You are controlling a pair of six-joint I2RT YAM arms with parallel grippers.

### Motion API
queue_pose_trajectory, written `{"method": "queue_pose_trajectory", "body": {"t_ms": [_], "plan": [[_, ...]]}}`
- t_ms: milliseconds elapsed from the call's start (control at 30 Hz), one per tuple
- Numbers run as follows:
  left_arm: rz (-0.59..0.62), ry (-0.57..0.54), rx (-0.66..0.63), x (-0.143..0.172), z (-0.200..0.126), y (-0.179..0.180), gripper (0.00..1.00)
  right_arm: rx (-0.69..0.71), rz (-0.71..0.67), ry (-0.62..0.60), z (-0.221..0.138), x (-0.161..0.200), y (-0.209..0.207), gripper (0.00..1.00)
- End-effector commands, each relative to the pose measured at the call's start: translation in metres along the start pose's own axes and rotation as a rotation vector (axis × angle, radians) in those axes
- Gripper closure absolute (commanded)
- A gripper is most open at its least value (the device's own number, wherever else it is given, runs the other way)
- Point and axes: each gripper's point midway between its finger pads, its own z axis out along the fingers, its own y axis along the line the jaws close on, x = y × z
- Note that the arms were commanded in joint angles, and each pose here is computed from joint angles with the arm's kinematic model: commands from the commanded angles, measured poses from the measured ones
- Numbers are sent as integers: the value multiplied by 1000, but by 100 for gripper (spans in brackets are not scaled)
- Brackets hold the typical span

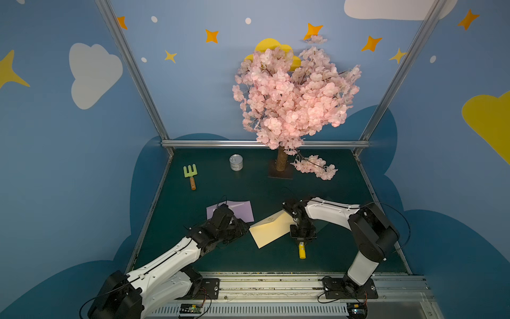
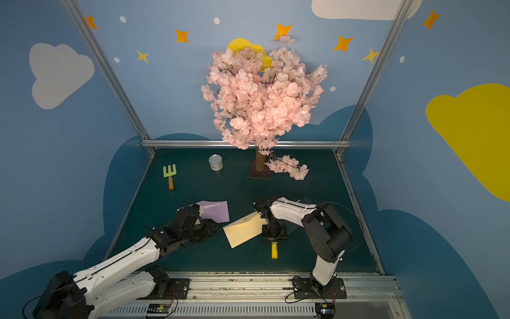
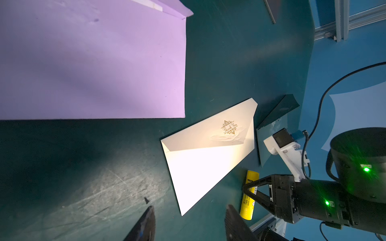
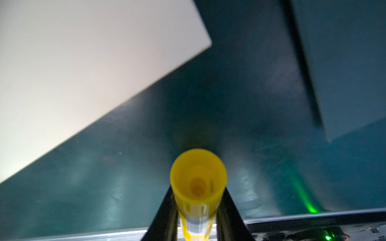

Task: Seal the envelope with a glue stick
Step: Pick up the glue stick from the center of the board.

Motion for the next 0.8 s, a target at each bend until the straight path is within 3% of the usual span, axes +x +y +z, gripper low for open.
{"method": "queue_pose_trajectory", "body": {"t_ms": [0,133,267,500,600,767], "plan": [[47,18,9,0,-2,-8,44,-20,33,-42,-10,-2,-5,100],[95,35,40,-2,-3,-22,31,-163,77,-136,-41,-16,1,100],[171,50,110,-5,-5,-46,24,-326,114,-259,-80,-32,6,100],[362,146,345,-1,-14,-116,22,-710,67,-460,-161,-51,40,100],[464,209,481,10,-20,-149,19,-879,17,-509,-190,-50,58,100],[596,273,623,29,-28,-186,17,-1039,-62,-534,-217,-40,72,100]]}}
